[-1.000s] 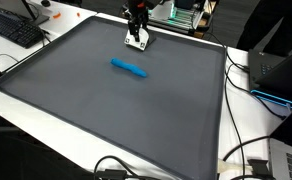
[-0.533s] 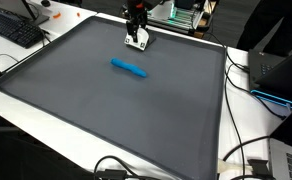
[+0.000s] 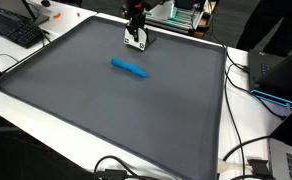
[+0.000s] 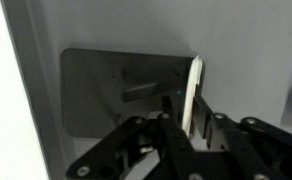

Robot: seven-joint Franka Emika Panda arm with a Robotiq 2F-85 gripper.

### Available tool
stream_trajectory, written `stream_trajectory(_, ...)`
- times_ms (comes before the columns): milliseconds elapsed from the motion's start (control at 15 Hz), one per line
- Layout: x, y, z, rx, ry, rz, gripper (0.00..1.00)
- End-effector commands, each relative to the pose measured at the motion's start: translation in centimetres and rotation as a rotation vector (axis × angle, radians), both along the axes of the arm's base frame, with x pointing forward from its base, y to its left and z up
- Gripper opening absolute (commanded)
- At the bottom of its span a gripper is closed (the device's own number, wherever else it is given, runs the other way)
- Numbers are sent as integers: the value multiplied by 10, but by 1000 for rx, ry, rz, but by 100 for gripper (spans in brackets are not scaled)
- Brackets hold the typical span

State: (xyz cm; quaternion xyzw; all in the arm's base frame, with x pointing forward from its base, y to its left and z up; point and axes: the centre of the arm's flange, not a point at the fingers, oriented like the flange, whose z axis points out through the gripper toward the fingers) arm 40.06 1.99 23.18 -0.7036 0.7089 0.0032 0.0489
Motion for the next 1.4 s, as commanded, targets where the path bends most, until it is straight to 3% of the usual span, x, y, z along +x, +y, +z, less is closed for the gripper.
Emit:
stream_trajectory(0,-2,2,1,-9,-15,-22,1)
stream_trajectory(600,20,13,47,-14,-84,45,1)
stream_trajectory(1000,59,54,85,-67,-61,272,1)
stream_trajectory(1333,86,89,96,-68,-18,542,1)
